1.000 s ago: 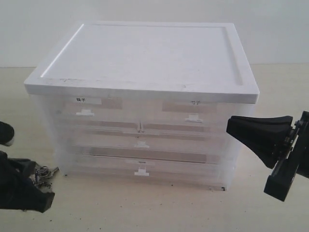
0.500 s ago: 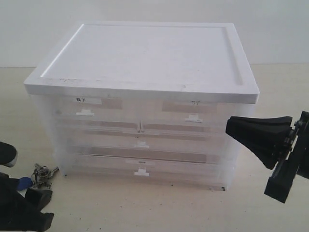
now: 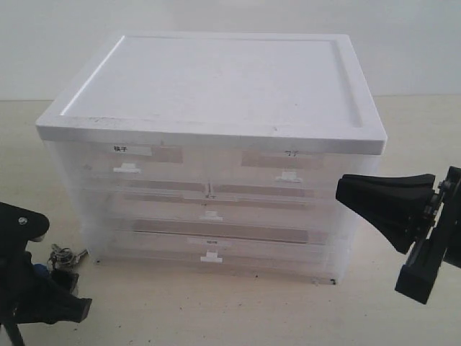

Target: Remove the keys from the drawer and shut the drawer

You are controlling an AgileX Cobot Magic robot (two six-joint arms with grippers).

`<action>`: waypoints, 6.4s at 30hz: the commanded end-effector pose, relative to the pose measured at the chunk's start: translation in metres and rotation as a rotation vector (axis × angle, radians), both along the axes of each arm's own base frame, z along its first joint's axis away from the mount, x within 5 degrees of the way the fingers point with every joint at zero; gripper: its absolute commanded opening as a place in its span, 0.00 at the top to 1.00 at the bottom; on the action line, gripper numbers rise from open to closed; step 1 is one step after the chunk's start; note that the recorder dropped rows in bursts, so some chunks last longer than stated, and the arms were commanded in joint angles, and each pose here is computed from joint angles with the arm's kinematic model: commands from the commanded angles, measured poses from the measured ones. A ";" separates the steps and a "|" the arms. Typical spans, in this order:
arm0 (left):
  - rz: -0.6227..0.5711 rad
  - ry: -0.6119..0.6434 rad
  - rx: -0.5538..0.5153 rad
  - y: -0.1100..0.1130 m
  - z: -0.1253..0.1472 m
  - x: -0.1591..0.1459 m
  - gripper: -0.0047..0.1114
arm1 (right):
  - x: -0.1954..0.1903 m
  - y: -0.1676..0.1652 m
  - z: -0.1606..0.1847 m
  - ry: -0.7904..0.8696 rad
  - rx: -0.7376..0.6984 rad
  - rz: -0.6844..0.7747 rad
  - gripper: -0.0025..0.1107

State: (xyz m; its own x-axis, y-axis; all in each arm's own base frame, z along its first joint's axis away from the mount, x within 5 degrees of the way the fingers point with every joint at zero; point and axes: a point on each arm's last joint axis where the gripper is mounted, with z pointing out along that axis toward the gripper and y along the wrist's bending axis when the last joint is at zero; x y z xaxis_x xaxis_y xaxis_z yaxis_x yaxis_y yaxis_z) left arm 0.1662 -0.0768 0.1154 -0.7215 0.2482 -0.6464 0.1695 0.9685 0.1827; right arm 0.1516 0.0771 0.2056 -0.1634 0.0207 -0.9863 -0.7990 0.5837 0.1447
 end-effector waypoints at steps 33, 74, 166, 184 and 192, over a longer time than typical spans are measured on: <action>-0.199 0.506 -0.116 -0.006 -0.028 -0.012 0.92 | 0.000 0.000 0.001 0.002 0.001 0.010 0.98; -0.741 0.397 -0.052 -0.153 -0.023 0.023 0.92 | 0.000 0.000 0.001 0.000 0.007 0.008 0.98; -1.031 -0.492 -0.356 -0.089 0.159 -0.083 0.92 | -0.014 -0.001 0.020 -0.138 -0.033 -0.002 0.98; -0.867 -1.008 -0.695 0.026 0.178 -0.129 0.92 | -0.108 -0.034 0.079 -0.459 0.120 -0.437 0.98; -0.921 -0.959 -0.690 0.027 0.170 -0.135 0.92 | -0.128 -0.033 0.080 -0.514 0.168 -0.409 0.98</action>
